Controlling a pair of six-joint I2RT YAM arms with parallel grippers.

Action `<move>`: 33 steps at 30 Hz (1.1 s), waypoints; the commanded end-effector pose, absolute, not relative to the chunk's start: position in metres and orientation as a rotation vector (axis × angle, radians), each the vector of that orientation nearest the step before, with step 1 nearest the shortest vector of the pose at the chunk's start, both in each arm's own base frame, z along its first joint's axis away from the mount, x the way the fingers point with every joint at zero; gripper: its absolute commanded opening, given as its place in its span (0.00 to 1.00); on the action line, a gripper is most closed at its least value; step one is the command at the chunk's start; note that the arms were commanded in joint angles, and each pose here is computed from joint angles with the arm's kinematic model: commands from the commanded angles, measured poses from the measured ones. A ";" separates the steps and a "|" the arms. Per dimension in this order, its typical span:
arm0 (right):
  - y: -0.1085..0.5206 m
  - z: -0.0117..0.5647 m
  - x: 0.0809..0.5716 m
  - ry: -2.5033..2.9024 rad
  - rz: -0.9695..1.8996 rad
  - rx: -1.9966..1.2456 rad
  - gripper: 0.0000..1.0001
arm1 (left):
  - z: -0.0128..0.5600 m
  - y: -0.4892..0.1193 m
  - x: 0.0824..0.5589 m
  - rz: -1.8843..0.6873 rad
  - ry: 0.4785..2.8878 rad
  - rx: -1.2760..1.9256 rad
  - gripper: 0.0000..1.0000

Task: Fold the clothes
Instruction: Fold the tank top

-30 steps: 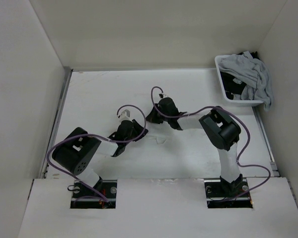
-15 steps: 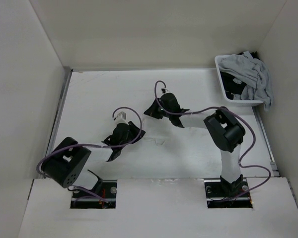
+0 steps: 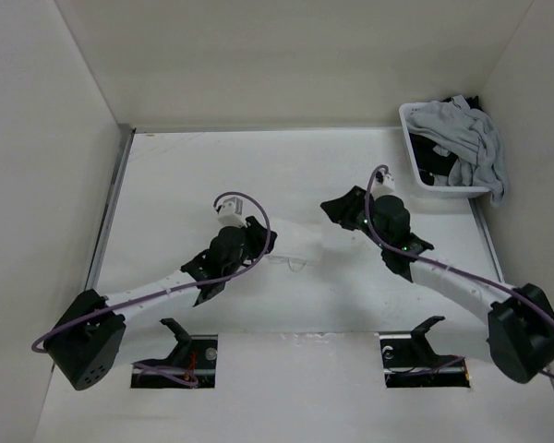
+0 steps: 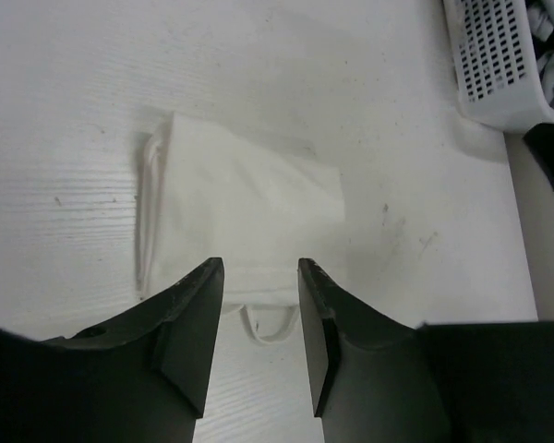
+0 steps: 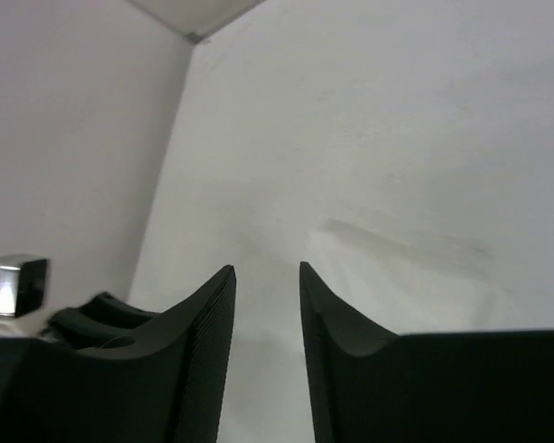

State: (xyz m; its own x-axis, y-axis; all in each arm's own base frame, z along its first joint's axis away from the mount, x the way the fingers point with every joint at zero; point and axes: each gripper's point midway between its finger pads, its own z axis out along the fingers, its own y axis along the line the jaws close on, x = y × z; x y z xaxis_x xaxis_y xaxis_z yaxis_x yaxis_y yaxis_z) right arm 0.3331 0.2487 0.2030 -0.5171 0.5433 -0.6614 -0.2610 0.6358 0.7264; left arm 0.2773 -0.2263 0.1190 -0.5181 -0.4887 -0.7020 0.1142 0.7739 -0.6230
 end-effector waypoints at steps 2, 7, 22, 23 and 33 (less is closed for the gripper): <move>0.188 0.178 0.323 1.880 0.731 0.292 0.46 | 0.145 -0.219 0.287 -0.697 1.942 -0.241 0.40; 0.130 0.175 0.322 1.813 0.527 0.417 0.57 | 0.141 -0.157 0.297 -0.575 1.933 -0.395 0.50; 0.082 0.142 0.318 1.750 0.426 0.600 0.62 | 0.094 -0.057 0.294 -0.452 1.960 -0.697 0.49; 0.082 0.141 0.319 1.755 0.425 0.600 0.62 | 0.092 -0.058 0.294 -0.464 1.970 -0.698 0.49; 0.091 0.130 0.324 1.807 0.431 0.576 0.48 | 0.097 -0.074 0.304 -0.494 1.979 -0.645 0.47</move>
